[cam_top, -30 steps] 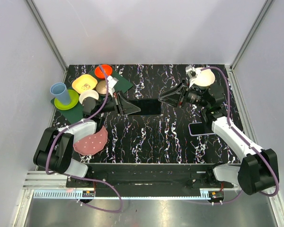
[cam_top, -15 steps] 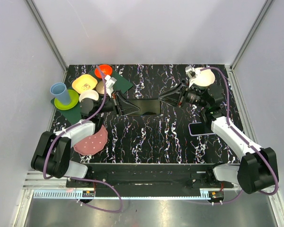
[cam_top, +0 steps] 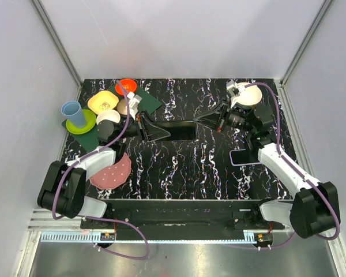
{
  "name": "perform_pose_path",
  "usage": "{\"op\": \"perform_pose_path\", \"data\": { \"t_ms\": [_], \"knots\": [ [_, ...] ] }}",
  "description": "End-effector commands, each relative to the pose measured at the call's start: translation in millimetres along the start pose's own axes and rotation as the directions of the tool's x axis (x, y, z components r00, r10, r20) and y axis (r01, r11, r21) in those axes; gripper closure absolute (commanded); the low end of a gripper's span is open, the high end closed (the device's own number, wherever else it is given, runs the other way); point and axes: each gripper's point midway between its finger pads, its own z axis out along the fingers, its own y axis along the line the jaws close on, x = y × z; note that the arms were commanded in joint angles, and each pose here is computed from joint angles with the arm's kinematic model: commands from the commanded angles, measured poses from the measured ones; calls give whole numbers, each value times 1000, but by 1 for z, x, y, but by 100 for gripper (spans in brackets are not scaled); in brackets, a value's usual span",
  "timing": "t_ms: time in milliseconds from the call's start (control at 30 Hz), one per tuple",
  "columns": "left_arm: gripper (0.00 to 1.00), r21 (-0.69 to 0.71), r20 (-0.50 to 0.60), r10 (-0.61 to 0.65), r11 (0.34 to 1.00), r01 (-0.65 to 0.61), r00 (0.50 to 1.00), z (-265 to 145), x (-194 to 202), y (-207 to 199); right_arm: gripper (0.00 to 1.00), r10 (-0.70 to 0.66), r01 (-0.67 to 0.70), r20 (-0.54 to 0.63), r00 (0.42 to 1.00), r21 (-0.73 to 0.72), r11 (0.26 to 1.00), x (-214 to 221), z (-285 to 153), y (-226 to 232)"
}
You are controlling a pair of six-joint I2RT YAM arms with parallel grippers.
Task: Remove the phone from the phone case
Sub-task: Remove the phone case from the phone.
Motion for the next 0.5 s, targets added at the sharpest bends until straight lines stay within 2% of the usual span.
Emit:
{"op": "perform_pose_path", "data": {
  "t_ms": [0, 267, 467],
  "knots": [
    [100, 134, 112, 371, 914, -383, 922, 0, -28, -54, 87, -64, 65, 26, 998, -18, 998, -10, -3, 9],
    [100, 135, 115, 375, 911, -389, 920, 0, -27, -56, 89, -61, 60, 30, 998, 19, 998, -10, -2, 1],
    [100, 137, 112, 366, 915, -379, 924, 0, -28, -56, 80, -89, 88, 37, 995, 32, 996, -12, -3, 1]
  ]
}}
